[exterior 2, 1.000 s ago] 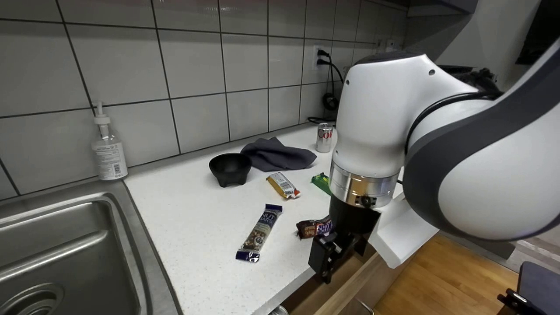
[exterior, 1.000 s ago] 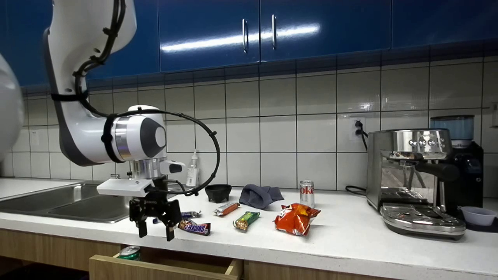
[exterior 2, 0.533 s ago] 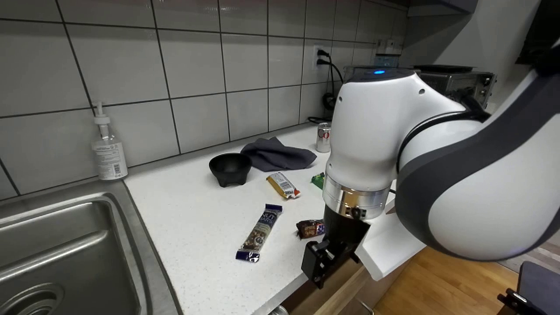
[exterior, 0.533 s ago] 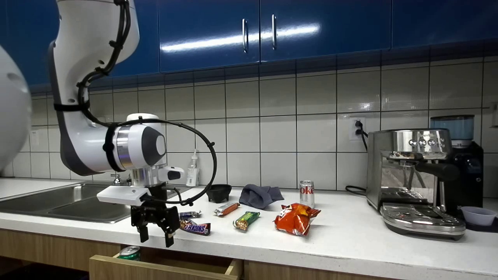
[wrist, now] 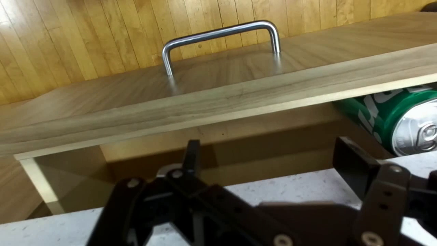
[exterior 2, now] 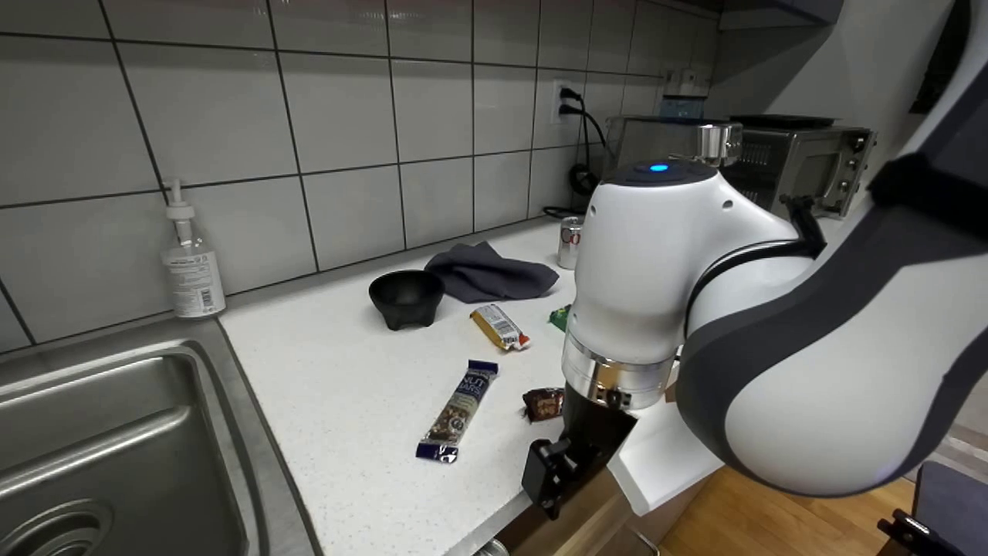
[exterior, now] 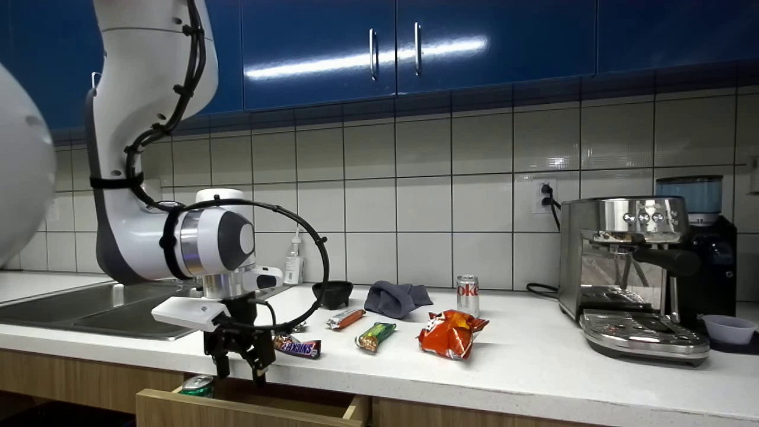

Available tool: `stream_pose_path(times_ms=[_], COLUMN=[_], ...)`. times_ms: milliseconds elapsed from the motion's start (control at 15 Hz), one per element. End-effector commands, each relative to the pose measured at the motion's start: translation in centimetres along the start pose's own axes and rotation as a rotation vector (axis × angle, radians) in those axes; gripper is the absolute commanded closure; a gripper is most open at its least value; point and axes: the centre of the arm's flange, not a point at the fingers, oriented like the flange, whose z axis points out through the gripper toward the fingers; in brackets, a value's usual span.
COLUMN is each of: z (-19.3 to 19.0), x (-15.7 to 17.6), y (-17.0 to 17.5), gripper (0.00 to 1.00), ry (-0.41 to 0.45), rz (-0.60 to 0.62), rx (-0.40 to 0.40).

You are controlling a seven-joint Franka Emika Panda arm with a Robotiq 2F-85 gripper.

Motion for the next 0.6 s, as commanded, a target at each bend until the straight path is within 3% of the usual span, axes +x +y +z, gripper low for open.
stream_pose_path(times_ms=[0,533], z=[1.1,2.6], x=[0.8,2.0], y=[0.0,1.5], gripper=[0.00,0.00], ry=[0.012,-0.003], rz=[-0.002,-0.089], rx=[0.014,0.099])
